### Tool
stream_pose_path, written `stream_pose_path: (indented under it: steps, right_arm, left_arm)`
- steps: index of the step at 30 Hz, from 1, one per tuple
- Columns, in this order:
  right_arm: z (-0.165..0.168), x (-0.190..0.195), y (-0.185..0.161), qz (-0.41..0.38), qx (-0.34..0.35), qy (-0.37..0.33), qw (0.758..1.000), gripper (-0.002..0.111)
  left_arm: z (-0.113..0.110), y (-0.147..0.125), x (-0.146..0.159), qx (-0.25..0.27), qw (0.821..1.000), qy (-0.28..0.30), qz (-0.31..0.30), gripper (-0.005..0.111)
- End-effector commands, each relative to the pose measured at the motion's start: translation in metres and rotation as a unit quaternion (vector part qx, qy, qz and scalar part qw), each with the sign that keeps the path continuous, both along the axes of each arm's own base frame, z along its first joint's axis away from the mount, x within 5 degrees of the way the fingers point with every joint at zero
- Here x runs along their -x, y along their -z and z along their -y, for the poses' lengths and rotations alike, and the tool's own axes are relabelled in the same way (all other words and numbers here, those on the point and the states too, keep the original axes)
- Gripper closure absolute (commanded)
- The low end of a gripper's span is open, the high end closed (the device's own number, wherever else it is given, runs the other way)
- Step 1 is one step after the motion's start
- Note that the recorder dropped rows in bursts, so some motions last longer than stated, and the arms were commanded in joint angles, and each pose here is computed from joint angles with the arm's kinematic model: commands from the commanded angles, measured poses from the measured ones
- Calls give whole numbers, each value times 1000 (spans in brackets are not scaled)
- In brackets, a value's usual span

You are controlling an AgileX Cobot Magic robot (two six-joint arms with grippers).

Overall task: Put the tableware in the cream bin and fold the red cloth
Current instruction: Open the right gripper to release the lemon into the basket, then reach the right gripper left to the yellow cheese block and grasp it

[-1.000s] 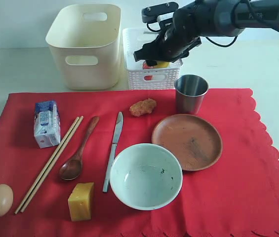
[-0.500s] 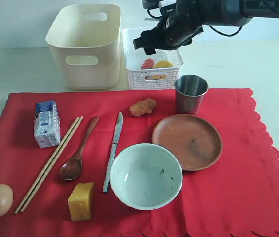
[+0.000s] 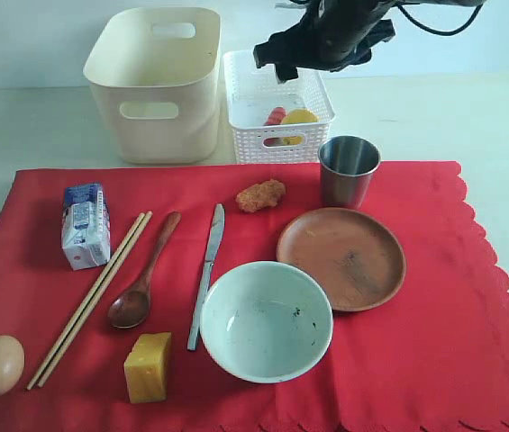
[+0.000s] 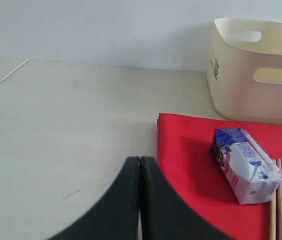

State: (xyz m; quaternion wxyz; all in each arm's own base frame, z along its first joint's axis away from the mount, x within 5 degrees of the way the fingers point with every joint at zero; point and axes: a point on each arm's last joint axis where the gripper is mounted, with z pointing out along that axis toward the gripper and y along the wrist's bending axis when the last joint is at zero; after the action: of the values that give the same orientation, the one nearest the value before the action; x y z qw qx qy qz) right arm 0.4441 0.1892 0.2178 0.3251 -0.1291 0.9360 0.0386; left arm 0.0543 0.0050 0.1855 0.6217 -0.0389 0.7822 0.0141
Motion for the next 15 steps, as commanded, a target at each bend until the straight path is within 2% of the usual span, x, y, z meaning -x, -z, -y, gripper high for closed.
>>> stream_pose_path:
  steps: [1,7,15]
  right_arm:
    - [4,11,-6,-52,-12,21,998,37]
    - [7,28,-4,-149,-6,38,988,37]
    - [4,47,-21,-203,-22,-12,979,37]
  left_arm:
    - [0,0,0,1,1000,0,3,107]
    - [0,0,0,1,1000,0,3,107]
    - [0,0,0,1,1000,0,3,107]
